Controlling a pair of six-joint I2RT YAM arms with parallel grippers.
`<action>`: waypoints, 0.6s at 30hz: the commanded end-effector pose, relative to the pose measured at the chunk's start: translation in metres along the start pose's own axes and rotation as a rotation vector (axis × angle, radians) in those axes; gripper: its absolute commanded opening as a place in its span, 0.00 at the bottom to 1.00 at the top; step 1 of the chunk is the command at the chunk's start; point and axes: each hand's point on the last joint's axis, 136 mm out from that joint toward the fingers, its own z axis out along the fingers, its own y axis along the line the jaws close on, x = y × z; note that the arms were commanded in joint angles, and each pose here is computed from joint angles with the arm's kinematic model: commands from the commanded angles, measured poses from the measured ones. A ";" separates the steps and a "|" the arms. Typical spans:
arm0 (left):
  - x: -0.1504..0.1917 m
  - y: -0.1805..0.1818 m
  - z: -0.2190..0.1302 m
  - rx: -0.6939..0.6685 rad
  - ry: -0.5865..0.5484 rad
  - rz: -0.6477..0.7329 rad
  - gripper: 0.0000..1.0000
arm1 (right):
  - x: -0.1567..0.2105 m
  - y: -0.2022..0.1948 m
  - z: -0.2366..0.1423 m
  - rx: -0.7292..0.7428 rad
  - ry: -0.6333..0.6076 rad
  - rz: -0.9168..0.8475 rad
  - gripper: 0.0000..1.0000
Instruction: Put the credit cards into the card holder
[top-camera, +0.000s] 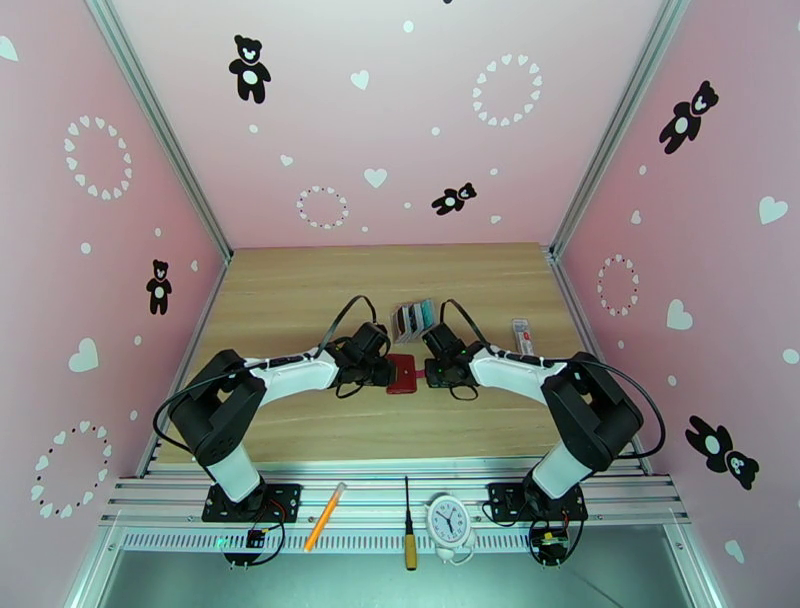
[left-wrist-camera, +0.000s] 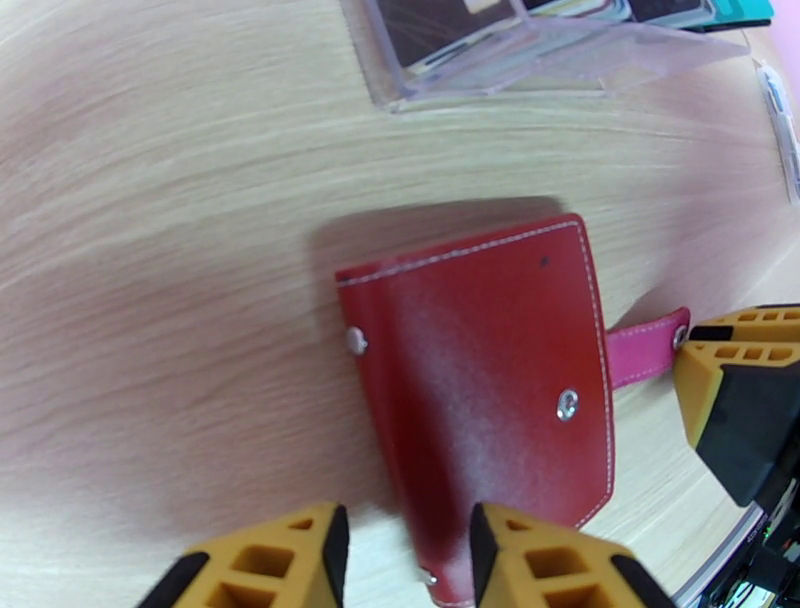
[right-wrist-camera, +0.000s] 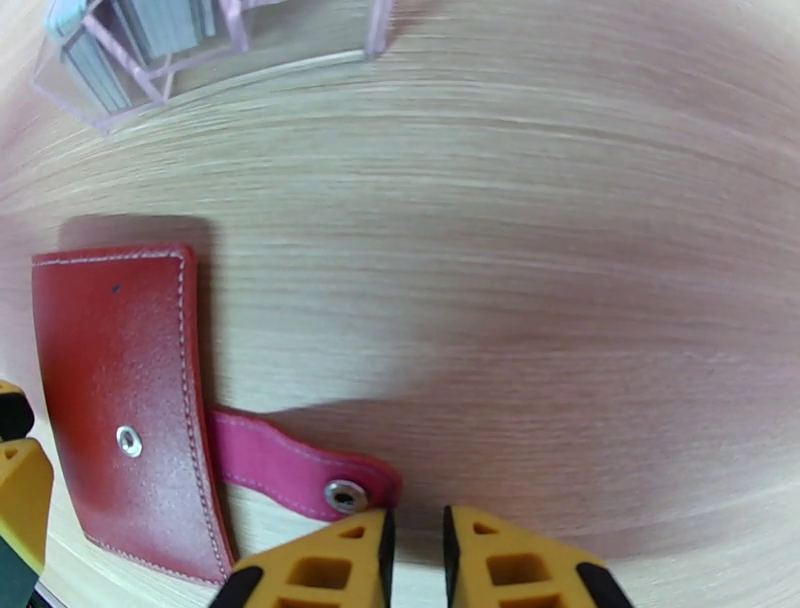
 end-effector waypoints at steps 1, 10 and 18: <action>0.006 0.007 0.007 -0.041 0.017 -0.006 0.40 | -0.011 0.012 -0.019 -0.054 -0.019 -0.027 0.22; 0.009 0.012 0.012 -0.064 0.031 -0.013 0.40 | -0.026 0.032 -0.059 -0.158 -0.084 -0.036 0.27; 0.010 0.017 0.011 -0.095 0.030 -0.011 0.39 | -0.038 0.068 -0.067 -0.287 -0.079 -0.063 0.18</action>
